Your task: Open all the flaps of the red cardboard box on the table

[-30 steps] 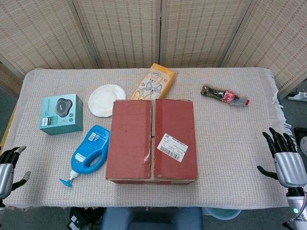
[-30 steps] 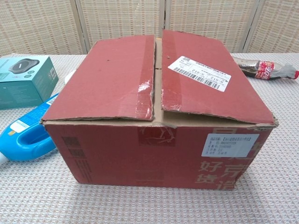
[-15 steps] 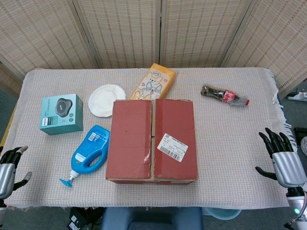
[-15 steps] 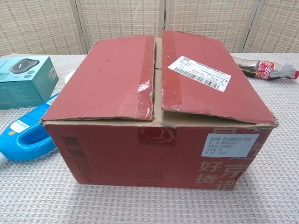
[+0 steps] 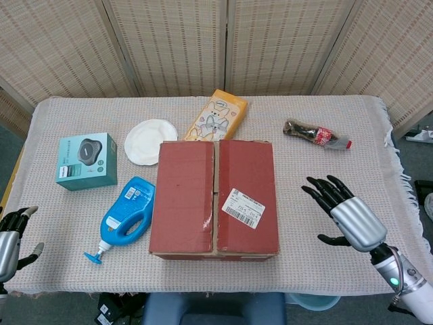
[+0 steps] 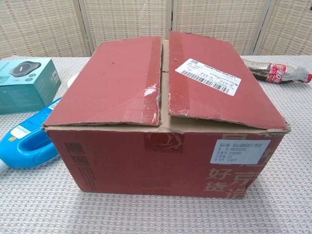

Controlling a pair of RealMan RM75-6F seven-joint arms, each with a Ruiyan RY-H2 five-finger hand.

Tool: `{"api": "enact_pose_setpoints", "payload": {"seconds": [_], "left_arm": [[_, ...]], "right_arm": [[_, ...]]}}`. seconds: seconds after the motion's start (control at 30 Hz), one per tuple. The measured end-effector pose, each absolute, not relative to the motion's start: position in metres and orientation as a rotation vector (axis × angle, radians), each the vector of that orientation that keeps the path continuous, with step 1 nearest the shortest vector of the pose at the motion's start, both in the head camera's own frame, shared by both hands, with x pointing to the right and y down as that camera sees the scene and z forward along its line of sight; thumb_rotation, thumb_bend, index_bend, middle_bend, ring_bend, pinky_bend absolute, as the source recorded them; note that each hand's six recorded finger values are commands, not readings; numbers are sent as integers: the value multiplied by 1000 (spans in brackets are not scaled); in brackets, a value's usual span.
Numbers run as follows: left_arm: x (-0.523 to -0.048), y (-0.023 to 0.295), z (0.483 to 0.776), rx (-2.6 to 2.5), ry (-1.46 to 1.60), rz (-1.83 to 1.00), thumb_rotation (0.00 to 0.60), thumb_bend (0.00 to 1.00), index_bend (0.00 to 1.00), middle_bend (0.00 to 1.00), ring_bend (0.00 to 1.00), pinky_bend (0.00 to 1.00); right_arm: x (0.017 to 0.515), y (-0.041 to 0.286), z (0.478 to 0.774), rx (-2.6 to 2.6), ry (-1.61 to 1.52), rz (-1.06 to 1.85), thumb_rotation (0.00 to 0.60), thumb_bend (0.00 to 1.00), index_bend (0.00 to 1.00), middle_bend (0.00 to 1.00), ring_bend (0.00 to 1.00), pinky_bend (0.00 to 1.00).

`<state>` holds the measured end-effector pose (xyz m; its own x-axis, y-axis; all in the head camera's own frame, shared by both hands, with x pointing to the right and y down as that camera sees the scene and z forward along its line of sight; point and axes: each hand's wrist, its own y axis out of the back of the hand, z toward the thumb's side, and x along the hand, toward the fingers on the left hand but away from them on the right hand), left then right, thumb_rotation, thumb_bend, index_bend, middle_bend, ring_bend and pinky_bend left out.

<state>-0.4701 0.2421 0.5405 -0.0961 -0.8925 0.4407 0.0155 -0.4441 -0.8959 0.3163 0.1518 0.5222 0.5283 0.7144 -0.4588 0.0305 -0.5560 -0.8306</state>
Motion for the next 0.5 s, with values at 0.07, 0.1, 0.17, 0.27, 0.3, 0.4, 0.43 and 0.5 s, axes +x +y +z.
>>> {"api": "enact_pose_setpoints", "payload": {"seconds": [0.07,0.1,0.17,0.27,0.3,0.4,0.43,0.5], "left_arm": [[-470,242,539,-1464,999,-1630,600,319,195,215,208,0],[-470,243,539,-1464,1001,-1630,600,319,196,215,208,0],[-470,244,538,-1466,1003,-1632,600,319,197,215,208,0],[-470,245,538,-1467,1001,-1636,600,319,198,215,208,0],[-470,245,537,-1467,1001,-1637,600,319,198,215,208,0],[-471,245,536,-1463,1005,-1640,600,319,199,215,208,0],[-472,246,536,-1462,1006,-1642,600,319,199,215,208,0],[-472,246,535,-1460,1010,-1644,600,319,198,215,208,0]], "right_arm": [[299,147,522,-1992,-545,1030,600,88,50,50,77,0],[287,144,523,-2014,-505,1004,600,88,57,55,77,0],[268,140,522,-2047,-451,962,600,88,84,72,78,0],[236,134,521,-2106,-386,885,582,88,135,97,91,0],[224,132,521,-2130,-364,858,554,88,150,105,94,0],[199,129,522,-2183,-314,808,481,87,196,118,95,0],[193,128,523,-2197,-302,798,476,88,207,120,94,0],[179,126,523,-2226,-287,779,459,87,240,132,89,0]]}}
